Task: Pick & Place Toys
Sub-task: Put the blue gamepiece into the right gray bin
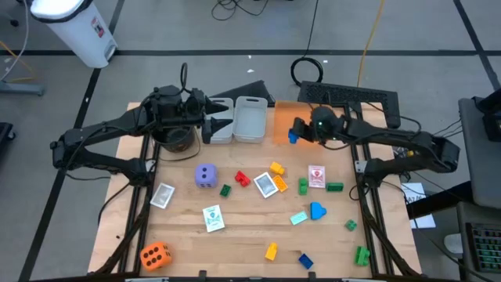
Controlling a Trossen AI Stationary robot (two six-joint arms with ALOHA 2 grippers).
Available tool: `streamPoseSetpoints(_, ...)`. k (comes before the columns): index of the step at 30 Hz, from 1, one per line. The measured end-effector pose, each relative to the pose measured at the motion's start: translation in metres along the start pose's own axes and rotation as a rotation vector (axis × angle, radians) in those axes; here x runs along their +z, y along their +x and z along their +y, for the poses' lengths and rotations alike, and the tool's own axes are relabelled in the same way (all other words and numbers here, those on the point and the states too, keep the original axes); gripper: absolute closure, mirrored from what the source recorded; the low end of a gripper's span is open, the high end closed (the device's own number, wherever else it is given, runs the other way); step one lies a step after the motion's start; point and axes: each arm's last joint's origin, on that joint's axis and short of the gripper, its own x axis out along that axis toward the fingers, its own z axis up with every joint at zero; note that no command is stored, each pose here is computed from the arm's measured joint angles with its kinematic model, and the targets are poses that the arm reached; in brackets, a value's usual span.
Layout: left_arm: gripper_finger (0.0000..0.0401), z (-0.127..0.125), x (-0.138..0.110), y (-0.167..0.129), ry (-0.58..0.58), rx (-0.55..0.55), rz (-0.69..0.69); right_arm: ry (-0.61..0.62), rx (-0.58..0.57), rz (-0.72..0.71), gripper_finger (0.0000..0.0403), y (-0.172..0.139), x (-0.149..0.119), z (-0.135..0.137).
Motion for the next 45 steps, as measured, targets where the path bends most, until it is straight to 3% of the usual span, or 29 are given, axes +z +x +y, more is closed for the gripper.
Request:
streamPoseSetpoints(9, 0.0123, -0.001, -0.002, 0.002, -0.002, -0.049, 0.018, -0.187, 0.382, -0.107, 0.0273, -0.017, -0.002, 0.039)
streamPoseSetpoints(12, 0.0123, -0.001, -0.003, 0.003, -0.004, -0.077, 0.031, -0.223, 0.45, -0.13, 0.0273, -0.02, -0.003, 0.046)
streamPoseSetpoints(18, 0.0123, -0.001, -0.004, 0.006, -0.006, -0.094, 0.043, -0.302, 0.49, -0.128, 0.0273, -0.022, -0.011, 0.051)
streamPoseSetpoints(24, 0.0123, -0.002, -0.007, 0.011, -0.01, -0.123, 0.066, -0.405, 0.61, -0.14, 0.0272, -0.028, -0.019, 0.062)
streamPoseSetpoints(32, 0.0123, -0.001, -0.01, 0.021, -0.02, -0.16, 0.08, -0.435, 0.665, -0.156, 0.0272, -0.032, -0.023, 0.067)
streamPoseSetpoints(38, 0.0123, 0.0, -0.012, 0.032, -0.043, -0.255, 0.083, -0.484, 0.701, -0.119, 0.0272, -0.033, -0.026, 0.068)
streamPoseSetpoints(45, 0.0123, -0.002, -0.014, 0.052, 0.008, -0.3, 0.106, -0.537, 0.876, 0.028, 0.0272, -0.04, -0.033, 0.075)
